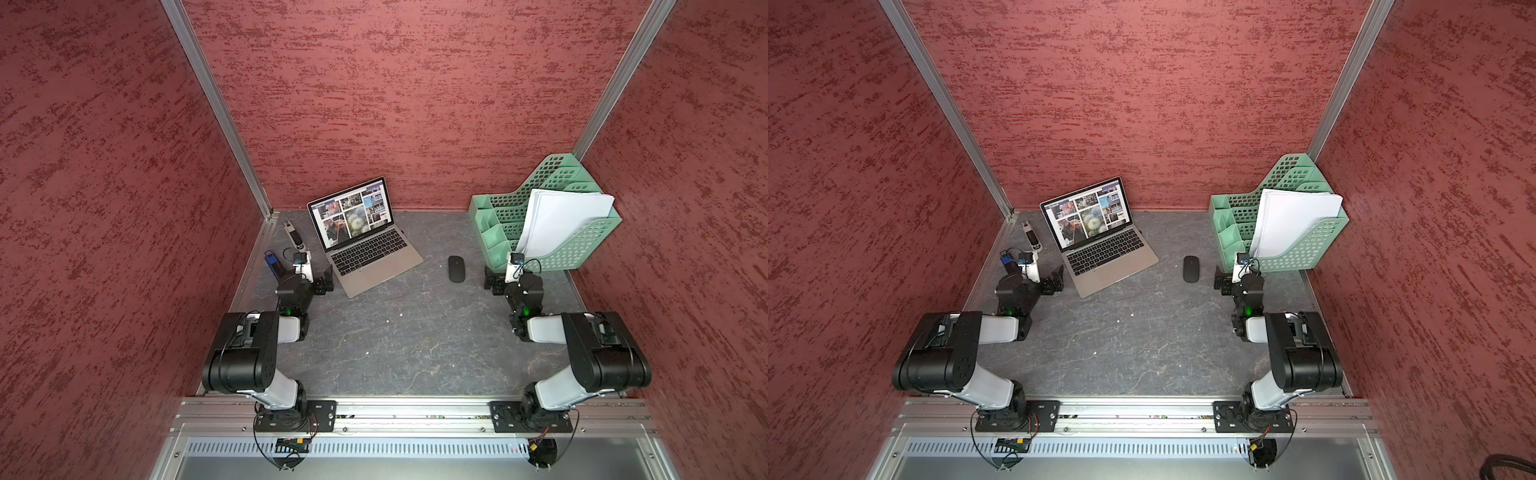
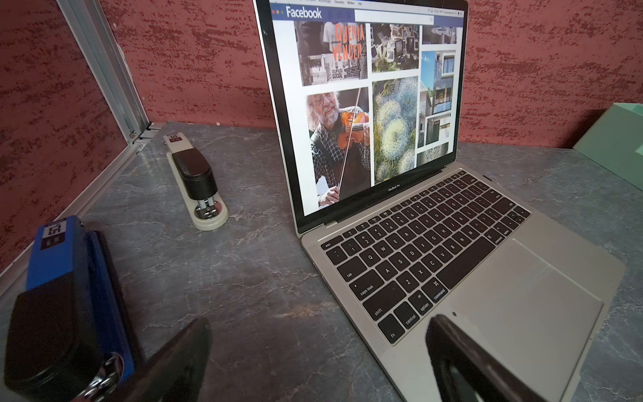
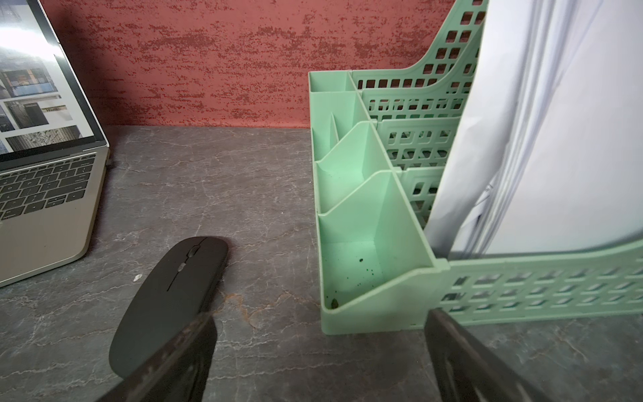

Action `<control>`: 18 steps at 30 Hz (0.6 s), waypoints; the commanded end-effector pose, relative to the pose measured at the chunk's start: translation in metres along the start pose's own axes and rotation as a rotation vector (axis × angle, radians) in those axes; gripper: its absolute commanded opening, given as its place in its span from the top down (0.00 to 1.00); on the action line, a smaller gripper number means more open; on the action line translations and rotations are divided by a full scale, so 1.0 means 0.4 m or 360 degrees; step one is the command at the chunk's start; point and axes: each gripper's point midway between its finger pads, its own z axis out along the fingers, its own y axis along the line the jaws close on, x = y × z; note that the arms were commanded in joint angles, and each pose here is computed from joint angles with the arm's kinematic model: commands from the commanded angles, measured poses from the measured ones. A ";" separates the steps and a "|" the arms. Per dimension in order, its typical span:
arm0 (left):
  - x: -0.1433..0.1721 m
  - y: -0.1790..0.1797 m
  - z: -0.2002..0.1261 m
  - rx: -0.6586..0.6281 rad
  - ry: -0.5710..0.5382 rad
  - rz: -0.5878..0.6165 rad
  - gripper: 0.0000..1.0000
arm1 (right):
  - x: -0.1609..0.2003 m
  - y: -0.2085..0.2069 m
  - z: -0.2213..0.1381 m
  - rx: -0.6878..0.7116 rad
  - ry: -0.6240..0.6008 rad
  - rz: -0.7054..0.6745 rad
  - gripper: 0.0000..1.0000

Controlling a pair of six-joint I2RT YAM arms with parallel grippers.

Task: Remove the wireless mouse receiver from the laptop
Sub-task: Pick up the mouse from the center of the board.

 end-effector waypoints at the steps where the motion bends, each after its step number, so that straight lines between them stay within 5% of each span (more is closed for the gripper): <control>1: -0.032 0.023 -0.003 -0.0103 -0.0024 -0.0024 0.00 | -0.038 0.038 -0.011 -0.0149 -0.0023 -0.0028 0.06; 5: -0.177 0.075 -0.061 -0.0408 0.0050 -0.0125 0.00 | -0.186 0.095 -0.056 -0.0338 0.0100 -0.0039 0.13; 8: -0.301 0.068 -0.113 -0.0455 0.0087 -0.0128 0.00 | -0.285 0.145 -0.096 -0.0408 0.0189 -0.0128 0.14; 13: -0.434 0.026 -0.183 -0.0451 0.0191 -0.0297 0.00 | -0.354 0.200 -0.157 -0.0218 0.0517 -0.0278 0.15; 18: -0.544 -0.148 -0.272 0.0132 0.0126 -0.0361 0.00 | -0.394 0.183 -0.237 0.0175 0.0950 -0.0276 0.15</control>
